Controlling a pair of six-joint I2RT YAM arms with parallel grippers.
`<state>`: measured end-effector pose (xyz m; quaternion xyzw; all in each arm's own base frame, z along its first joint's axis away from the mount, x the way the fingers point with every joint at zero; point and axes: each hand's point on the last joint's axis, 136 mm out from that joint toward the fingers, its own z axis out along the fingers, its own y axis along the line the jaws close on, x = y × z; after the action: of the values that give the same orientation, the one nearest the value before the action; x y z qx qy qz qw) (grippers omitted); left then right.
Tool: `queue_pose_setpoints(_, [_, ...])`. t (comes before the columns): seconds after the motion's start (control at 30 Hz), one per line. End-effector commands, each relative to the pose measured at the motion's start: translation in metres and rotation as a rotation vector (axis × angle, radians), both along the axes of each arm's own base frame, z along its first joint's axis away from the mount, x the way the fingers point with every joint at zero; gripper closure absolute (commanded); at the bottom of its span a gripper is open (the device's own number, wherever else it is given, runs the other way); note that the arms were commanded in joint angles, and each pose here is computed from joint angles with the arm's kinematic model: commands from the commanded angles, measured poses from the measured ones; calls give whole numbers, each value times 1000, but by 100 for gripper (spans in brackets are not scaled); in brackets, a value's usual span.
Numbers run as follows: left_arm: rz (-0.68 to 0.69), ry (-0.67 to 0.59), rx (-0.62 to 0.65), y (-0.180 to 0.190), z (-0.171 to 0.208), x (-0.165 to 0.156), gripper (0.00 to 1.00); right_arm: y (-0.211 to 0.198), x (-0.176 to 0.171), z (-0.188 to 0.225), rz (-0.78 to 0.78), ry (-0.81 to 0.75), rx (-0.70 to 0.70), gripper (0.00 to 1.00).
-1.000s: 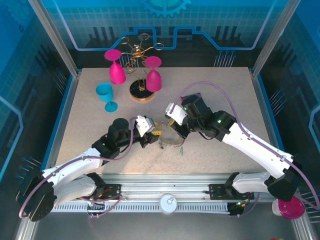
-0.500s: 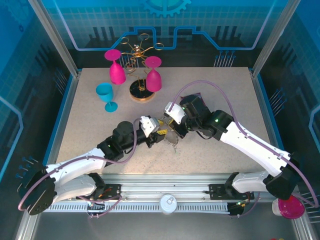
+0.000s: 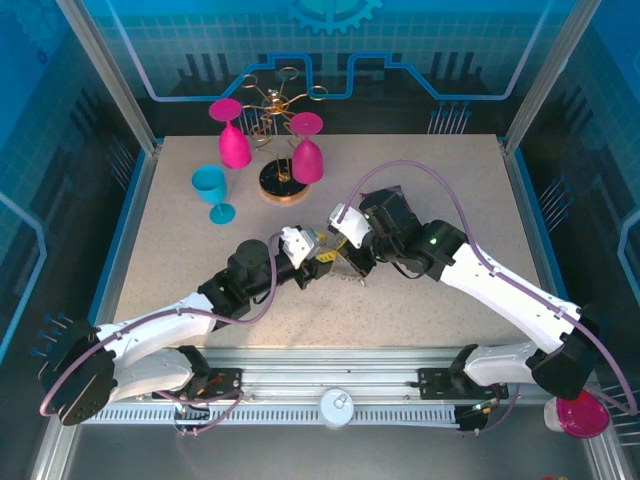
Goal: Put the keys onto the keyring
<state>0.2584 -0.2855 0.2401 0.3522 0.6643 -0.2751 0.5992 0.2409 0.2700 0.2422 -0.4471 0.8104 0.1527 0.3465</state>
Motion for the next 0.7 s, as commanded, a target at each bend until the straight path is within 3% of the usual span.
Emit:
queue_pose_setpoints(0.0, [-16, -58, -33, -7, 23, 1, 55, 10, 7, 27, -6, -45, 77, 100])
queue_pose_setpoints(0.67, [57, -69, 9, -4, 19, 15, 65, 18, 2, 30, 20, -38, 97, 100])
